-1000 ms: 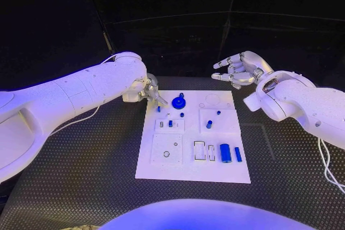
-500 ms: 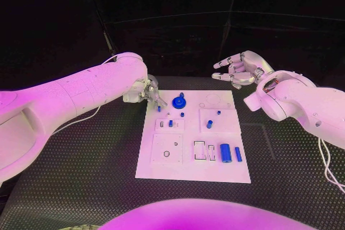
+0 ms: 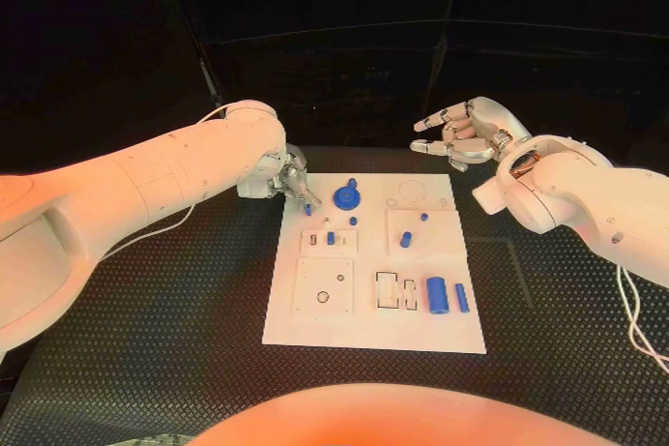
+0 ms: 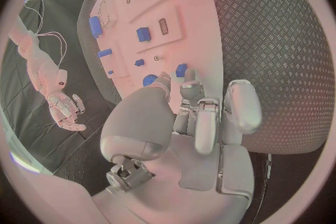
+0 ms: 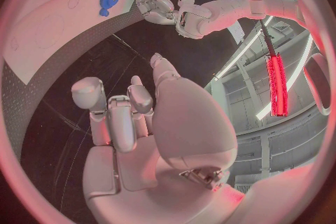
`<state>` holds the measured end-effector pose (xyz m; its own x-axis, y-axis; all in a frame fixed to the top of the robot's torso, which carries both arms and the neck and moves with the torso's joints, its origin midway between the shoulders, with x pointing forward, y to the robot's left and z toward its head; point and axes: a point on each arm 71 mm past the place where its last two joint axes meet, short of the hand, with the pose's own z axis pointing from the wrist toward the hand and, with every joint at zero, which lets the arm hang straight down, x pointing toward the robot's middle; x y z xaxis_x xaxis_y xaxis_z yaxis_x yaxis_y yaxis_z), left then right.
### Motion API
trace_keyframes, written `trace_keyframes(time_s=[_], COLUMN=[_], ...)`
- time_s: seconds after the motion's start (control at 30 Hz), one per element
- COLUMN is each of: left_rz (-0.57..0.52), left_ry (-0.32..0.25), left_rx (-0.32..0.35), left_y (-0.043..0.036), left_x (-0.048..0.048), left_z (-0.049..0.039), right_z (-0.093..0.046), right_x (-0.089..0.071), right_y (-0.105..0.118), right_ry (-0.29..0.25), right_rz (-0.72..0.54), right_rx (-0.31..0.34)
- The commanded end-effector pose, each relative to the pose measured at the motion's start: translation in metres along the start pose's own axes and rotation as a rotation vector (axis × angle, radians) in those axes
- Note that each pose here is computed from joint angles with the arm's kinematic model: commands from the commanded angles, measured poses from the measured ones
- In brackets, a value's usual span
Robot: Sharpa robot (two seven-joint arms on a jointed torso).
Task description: Assemble the parts on the task board
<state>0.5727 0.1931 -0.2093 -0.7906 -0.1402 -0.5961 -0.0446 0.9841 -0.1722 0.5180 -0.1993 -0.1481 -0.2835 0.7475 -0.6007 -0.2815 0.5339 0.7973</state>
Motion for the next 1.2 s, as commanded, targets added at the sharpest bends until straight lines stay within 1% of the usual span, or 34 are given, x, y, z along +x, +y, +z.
trace_keyframes(time_s=[0.03, 0.53, 1.2], left_rz=[0.005, 0.004, -0.002], left_ry=[0.013, 0.017, 0.015], left_rx=[-0.007, -0.007, -0.014], left_y=[-0.0006, -0.0030, -0.0017], left_x=[0.0005, 0.0021, 0.0028], left_z=[-0.0001, 0.0020, 0.0045], right_z=[0.0006, 0.0011, 0.0010], right_x=[0.0002, 0.0009, 0.0008], right_y=[0.0022, 0.0024, 0.0022], right_ry=[0.005, 0.008, 0.010], right_rz=[0.003, 0.004, 0.003], right_rx=[-0.010, -0.011, -0.011])
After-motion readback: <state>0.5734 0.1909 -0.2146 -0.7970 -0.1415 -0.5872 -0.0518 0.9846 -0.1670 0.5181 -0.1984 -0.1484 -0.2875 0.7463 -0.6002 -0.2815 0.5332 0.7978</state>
